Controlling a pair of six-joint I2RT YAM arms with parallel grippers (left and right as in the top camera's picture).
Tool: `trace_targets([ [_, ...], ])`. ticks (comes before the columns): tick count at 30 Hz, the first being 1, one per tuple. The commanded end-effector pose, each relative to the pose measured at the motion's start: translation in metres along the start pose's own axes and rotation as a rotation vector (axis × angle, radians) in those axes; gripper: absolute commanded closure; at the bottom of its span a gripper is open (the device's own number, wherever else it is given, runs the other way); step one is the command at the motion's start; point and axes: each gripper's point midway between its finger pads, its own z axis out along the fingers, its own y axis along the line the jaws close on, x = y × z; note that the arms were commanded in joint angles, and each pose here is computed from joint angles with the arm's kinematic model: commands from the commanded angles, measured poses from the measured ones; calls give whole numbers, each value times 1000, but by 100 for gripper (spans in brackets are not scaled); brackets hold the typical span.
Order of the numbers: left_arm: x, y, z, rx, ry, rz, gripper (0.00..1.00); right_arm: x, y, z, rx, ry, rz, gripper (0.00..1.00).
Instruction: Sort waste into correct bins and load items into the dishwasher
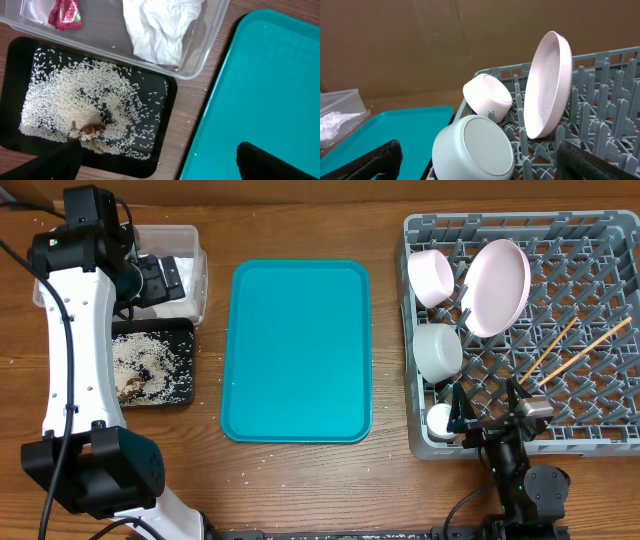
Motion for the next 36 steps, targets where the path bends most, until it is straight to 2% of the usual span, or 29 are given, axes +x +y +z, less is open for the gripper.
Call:
trace_targets([
  [1,0,0,-1,-4,-4,24,0,2,1,0,-8,-3,2,0],
  [5,-1,-6,-33,12,-81,37,0,2,1,0,-8,-3,2,0],
  [9,3,-19,-89,48,-215,68,0,2,1,0,-8,-3,2,0],
  [15,28,-29,-162,79,-387,130,0,2,1,0,-8,-3,2,0],
  [19,43,-27,-187,104,-491,132,0,2,1,0,-8,-3,2,0],
  [27,54,-62,-185,379,-890,202,0,2,1,0,-8,-3,2,0],
  [30,77,-69,-169,453,-1027,240,0,2,1,0,-8,-3,2,0],
  [36,128,-62,-119,480,-1156,252,0,2,1,0,-8,-3,2,0],
])
